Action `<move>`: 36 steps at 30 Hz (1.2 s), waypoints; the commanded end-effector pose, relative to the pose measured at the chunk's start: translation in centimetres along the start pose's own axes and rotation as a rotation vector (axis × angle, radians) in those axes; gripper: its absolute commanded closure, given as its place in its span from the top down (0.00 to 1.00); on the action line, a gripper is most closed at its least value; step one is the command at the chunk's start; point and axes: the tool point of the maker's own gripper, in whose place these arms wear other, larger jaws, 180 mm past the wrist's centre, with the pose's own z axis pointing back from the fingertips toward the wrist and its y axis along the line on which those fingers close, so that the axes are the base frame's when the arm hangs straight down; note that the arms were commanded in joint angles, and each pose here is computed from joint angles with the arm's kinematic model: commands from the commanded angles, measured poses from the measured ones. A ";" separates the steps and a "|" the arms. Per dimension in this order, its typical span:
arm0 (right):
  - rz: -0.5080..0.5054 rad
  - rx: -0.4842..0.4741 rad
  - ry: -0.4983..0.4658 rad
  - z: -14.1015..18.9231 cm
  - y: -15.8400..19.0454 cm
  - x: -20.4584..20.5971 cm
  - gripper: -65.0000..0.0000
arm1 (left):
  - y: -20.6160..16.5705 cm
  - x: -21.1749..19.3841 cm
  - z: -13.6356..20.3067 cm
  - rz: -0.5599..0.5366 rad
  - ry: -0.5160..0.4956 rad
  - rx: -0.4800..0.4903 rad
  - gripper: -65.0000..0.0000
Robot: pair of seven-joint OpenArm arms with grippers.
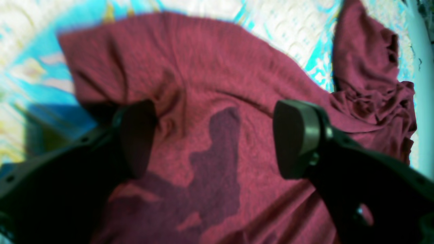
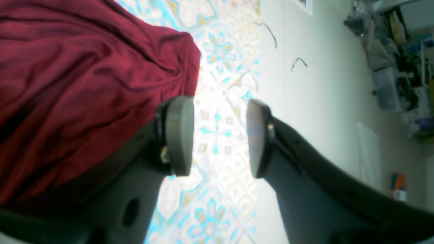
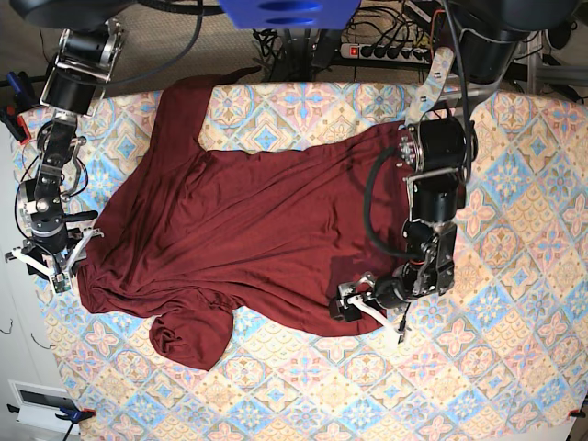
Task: Layout the t-shirt on the table in an organized manner, then fold the t-shirt properly
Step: 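Grasp the shirt hem with the left gripper and pull it outward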
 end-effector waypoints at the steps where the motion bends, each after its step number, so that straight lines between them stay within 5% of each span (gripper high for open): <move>1: 0.013 -0.033 -0.023 0.5 -1.4 0.6 0.37 | -1.6 3.3 0.1 -0.046 -0.065 -0.026 0.67; 7: 0.042 -0.013 0.002 1.3 -0.2 -1.1 0.36 | 0.2 4.1 -0.1 -0.137 -0.093 0.127 0.02; 10: 0.060 -0.004 0.004 1.9 0.3 -1.5 0.36 | 2.2 7.1 1.1 -0.131 -0.195 0.215 0.00; 20: -0.008 0.137 -0.097 3.9 3.5 0.1 0.36 | 7.1 18.2 8.3 -0.150 -0.453 0.393 0.28; 29: -0.029 0.157 -0.071 4.1 4.0 -0.3 0.36 | 4.9 13.2 6.0 -0.160 -0.191 0.302 0.40; 36: -0.023 0.152 -0.085 4.4 3.8 0.2 0.36 | 5.4 7.1 4.6 -0.152 -0.064 0.283 0.74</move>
